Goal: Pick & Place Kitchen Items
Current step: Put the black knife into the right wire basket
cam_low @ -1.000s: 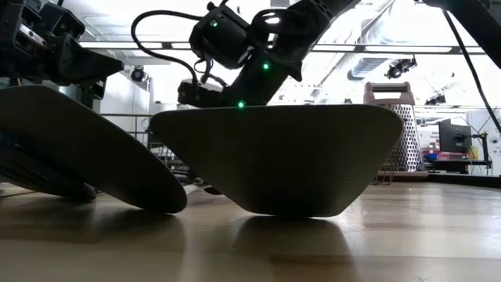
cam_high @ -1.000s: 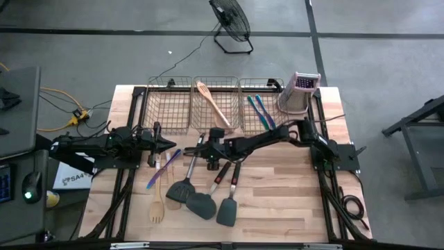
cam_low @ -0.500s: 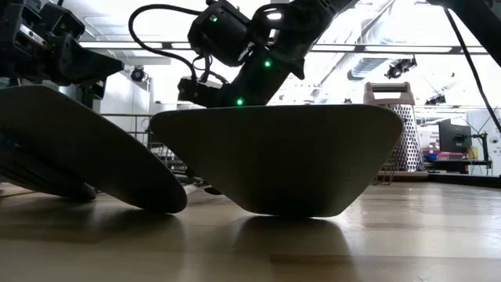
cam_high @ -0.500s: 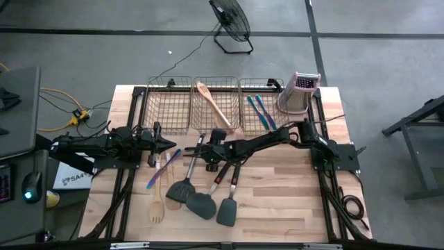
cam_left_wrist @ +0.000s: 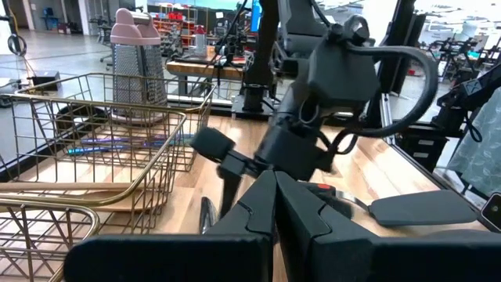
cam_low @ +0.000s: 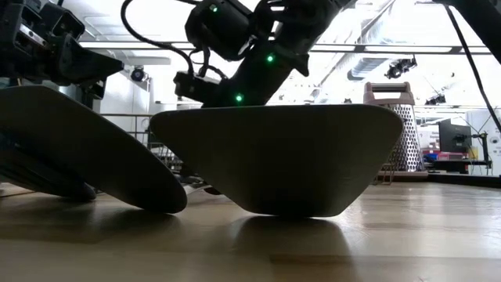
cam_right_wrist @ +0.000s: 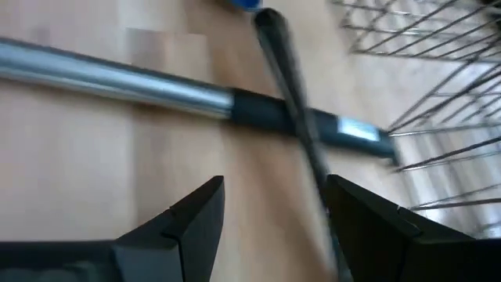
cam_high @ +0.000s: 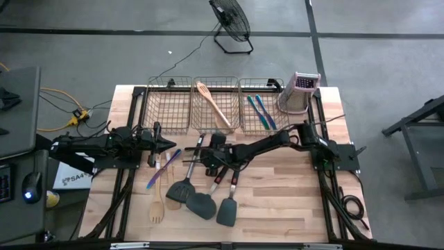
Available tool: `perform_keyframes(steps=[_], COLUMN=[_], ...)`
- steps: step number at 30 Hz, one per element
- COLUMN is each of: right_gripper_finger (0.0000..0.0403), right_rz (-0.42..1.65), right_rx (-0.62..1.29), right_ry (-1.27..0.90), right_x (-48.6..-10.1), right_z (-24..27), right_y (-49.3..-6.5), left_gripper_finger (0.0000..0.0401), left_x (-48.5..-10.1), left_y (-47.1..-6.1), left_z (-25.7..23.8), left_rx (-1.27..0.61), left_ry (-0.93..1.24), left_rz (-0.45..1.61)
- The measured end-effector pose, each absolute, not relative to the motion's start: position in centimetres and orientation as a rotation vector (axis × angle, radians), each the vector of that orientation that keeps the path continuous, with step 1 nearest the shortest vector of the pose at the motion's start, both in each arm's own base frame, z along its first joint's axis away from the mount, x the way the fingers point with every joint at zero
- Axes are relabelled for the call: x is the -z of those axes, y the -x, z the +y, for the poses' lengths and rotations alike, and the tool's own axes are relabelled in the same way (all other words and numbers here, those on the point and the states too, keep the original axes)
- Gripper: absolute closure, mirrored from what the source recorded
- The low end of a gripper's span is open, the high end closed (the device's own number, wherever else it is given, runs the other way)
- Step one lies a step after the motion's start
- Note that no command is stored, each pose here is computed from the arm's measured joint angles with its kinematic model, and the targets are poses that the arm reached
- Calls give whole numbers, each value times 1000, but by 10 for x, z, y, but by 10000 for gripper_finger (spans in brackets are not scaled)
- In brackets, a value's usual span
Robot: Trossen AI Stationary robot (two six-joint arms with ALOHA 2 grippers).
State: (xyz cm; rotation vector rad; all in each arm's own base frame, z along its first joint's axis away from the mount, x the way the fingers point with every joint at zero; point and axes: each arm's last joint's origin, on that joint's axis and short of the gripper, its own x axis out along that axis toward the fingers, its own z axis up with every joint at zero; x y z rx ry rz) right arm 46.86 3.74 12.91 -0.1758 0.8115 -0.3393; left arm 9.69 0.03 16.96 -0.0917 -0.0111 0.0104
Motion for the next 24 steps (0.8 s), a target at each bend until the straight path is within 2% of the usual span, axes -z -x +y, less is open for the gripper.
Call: perform_keyframes(steps=[10, 24], right_gripper_finger=[186, 187], right_rz=[817, 837], right_rx=[391, 332], right_ry=[125, 57], right_x=[-123, -121], right_z=[21, 1], right_y=[-470, -471], left_gripper_finger=[398, 398], left_x=[-169, -169], left_y=[-97, -97], left_z=[0, 0], left_rx=[-11, -10], left_ry=[91, 91], left_rz=[-11, -11])
